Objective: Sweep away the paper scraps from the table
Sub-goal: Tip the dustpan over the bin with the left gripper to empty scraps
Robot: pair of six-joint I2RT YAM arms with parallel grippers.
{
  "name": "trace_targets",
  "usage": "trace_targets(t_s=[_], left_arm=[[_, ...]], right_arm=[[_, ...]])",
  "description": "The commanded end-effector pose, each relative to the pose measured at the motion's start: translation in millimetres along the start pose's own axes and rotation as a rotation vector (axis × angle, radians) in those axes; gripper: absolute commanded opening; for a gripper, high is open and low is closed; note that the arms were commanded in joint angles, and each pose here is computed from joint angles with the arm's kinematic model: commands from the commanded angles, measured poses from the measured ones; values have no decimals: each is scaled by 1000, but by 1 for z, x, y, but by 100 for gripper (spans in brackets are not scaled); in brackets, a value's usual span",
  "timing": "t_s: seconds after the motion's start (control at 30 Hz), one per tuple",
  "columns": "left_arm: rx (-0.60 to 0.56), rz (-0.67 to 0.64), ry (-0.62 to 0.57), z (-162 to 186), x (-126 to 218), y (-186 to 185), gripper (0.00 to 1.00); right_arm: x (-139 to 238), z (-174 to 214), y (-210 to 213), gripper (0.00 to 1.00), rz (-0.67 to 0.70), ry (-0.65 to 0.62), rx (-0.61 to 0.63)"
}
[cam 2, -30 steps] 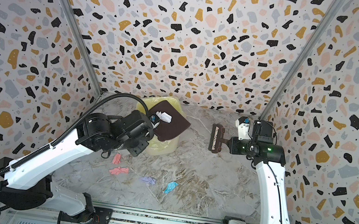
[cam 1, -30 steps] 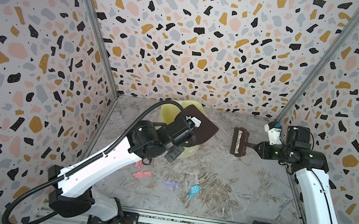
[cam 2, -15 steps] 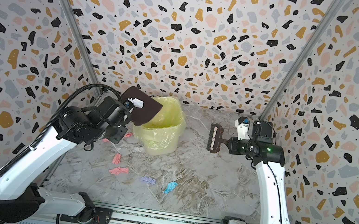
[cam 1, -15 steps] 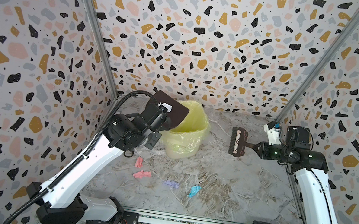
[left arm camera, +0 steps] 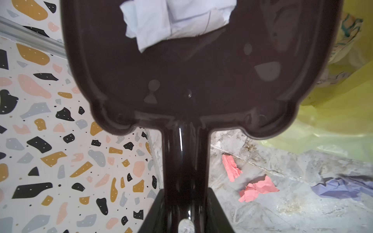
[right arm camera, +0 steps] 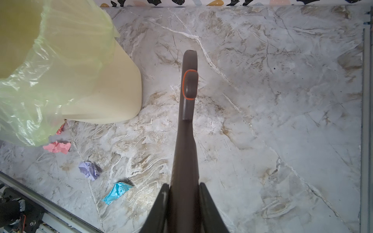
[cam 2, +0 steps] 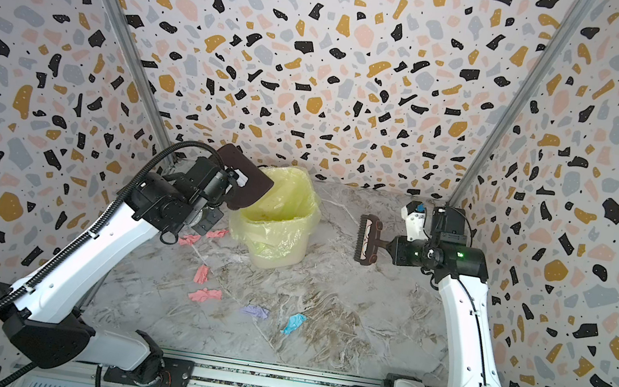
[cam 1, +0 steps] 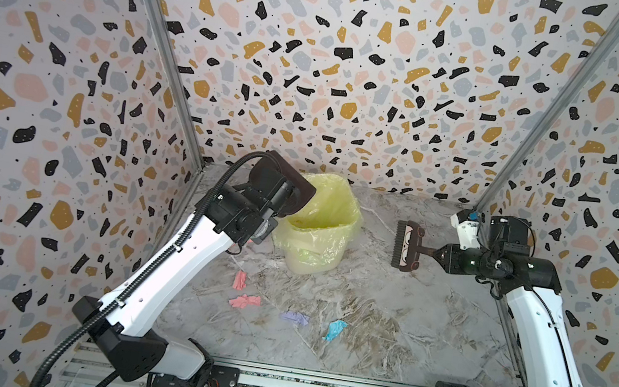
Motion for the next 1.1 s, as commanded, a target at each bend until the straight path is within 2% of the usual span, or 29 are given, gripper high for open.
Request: trace_targets(t_s=[0.0,0.2,0.4,0.6,0.73,0.87,0.93,1.07], left_arm=[[-38,-62,-53,-13,6,10,0],[-98,-126,-74,-26,7,8,0],[-204,-197,-87,-35,8,-10,0],[-323,-380,-109,-38,16,-19,0],[-498,-535,-125,-34,23,-35,0],[-668,-613,-100,-25,13,-56,0],[-718,-648,-82,-21,8,-62,0],[-743,-664,-99,-23,12,-66,0]], right_arm=[[10,-11,4,0,8,-34,28],[5,-15,3,0,-2,-21,29],[3,-18,3,0,-8,-13,30],[1,-18,5,0,-11,-1,34],[-1,-17,7,0,-20,4,40],[-5,-12,9,0,-42,4,43],[-8,-11,12,0,-46,18,51],[-11,-13,17,0,-58,28,64]])
Point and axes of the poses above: each gripper's point midway between its finger pads, its own x axis back along the fingers, its own y axis along the line the jaws close on, z = x × y, the point moved 9 cm from there along x, back along the fingers, and after that the axes turned 10 degrees about x, right-handed, at the moved point
